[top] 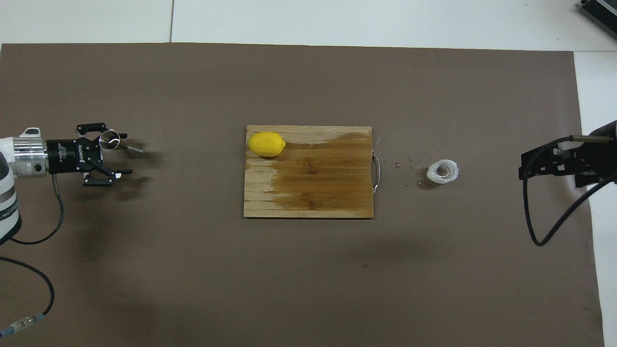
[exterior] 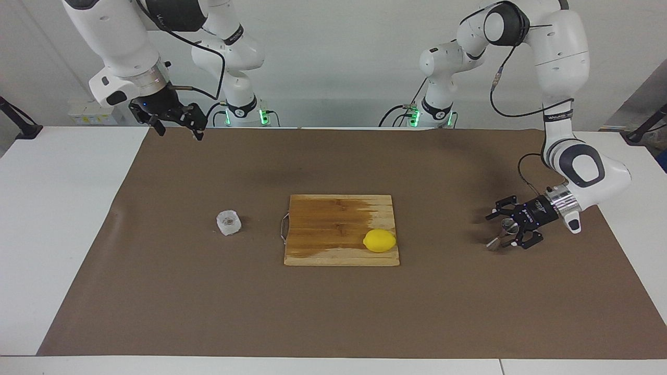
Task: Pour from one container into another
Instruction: 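Close the left gripper around the small dark metal cup, then carry the dark cup with the left gripper onto the wooden board, then lower the dark cup onto the board and open the left gripper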
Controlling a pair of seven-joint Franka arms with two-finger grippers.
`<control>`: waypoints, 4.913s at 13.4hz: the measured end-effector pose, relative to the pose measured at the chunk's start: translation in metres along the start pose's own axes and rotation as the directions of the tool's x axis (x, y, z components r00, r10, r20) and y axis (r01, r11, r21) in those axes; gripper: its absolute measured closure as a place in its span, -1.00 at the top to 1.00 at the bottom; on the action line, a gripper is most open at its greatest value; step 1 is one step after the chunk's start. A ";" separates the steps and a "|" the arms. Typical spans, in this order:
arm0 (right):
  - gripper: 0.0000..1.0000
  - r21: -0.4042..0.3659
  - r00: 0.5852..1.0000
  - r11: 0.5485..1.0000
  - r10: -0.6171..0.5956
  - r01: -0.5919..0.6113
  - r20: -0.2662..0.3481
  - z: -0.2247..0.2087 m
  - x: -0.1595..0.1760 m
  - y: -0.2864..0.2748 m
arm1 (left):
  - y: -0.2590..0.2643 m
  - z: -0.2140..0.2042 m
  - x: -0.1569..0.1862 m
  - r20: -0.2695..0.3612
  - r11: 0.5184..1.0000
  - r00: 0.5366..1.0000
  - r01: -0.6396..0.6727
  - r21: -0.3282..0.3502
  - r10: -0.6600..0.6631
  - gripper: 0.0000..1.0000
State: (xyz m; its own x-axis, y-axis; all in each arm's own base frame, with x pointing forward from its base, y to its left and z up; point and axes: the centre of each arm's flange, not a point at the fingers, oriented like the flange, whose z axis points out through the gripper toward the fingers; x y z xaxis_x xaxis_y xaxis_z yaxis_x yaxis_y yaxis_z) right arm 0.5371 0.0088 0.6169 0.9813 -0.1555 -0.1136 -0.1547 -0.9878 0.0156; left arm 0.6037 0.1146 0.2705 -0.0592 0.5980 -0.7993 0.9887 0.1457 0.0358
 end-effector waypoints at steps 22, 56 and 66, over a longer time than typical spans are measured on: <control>1.00 0.000 1.000 1.000 0.000 0.000 0.000 0.000 0.000 0.000 | -0.019 0.084 -0.251 0.102 0.989 0.990 -0.110 0.095 0.101 -0.55; 1.00 0.000 1.000 1.000 0.000 0.000 0.000 0.000 0.000 0.000 | -0.138 0.337 -0.260 0.171 0.991 0.982 0.097 -0.091 -0.081 -0.43; 1.00 0.000 1.000 1.000 0.000 0.000 0.000 0.000 0.000 0.000 | -0.118 0.312 -0.257 0.120 0.994 0.993 0.010 -0.108 0.003 1.00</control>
State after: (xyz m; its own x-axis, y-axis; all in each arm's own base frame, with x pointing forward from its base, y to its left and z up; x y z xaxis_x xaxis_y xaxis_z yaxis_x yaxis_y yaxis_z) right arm 0.5371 0.0088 0.6169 0.9813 -0.1555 -0.1136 -0.1547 -0.9878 0.0156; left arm 0.5450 -0.3022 0.2849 -0.0388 0.4994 -0.8655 0.9674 0.2357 0.0926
